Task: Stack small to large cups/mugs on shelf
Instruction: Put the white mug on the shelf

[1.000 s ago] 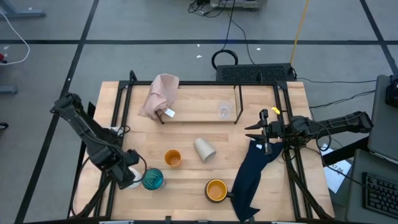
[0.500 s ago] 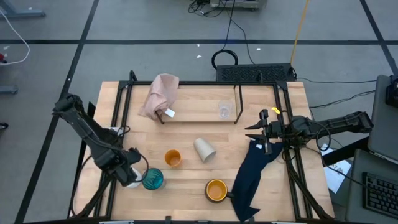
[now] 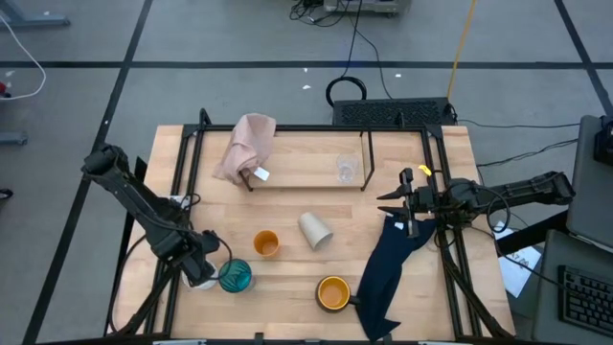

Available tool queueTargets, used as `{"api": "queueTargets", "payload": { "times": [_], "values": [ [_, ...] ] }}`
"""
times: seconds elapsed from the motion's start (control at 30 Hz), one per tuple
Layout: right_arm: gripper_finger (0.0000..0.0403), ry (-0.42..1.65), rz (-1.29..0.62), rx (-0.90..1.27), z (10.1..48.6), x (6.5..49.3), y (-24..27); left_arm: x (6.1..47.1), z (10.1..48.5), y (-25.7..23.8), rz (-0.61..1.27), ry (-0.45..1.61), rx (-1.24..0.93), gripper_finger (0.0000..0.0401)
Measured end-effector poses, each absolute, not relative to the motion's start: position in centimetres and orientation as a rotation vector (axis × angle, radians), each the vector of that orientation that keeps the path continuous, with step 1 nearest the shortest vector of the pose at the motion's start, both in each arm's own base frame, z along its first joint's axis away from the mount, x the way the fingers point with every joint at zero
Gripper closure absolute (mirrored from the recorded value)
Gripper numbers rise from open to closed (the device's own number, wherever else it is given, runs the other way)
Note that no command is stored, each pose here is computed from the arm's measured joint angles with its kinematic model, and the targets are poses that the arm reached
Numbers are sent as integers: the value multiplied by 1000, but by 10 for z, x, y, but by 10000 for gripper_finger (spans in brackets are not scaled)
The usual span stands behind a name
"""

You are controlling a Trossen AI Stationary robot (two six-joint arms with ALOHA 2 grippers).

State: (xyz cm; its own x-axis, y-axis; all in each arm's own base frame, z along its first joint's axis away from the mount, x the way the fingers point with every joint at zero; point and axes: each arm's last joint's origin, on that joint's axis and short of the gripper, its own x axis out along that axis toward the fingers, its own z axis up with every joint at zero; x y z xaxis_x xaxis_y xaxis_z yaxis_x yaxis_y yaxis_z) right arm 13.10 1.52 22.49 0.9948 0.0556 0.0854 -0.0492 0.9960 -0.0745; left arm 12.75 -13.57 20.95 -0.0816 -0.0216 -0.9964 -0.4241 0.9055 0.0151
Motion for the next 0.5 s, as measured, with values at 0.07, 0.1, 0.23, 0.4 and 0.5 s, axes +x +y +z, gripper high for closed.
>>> {"api": "queueTargets", "payload": {
  "times": [0.07,0.1,0.23,0.4,0.5],
  "values": [
    [298,-88,53,-72,225,131,15,127,207,-135,349,1632,-347,187],
    [298,-88,53,-72,225,131,15,126,205,-135,350,1633,-346,187],
    [298,-88,53,-72,225,131,15,125,201,-134,358,1639,-356,187],
    [298,-87,54,-72,225,131,15,125,200,-134,364,1643,-361,187],
    [298,-87,53,-72,225,131,15,125,200,-134,362,1643,-360,187]
  ]
}}
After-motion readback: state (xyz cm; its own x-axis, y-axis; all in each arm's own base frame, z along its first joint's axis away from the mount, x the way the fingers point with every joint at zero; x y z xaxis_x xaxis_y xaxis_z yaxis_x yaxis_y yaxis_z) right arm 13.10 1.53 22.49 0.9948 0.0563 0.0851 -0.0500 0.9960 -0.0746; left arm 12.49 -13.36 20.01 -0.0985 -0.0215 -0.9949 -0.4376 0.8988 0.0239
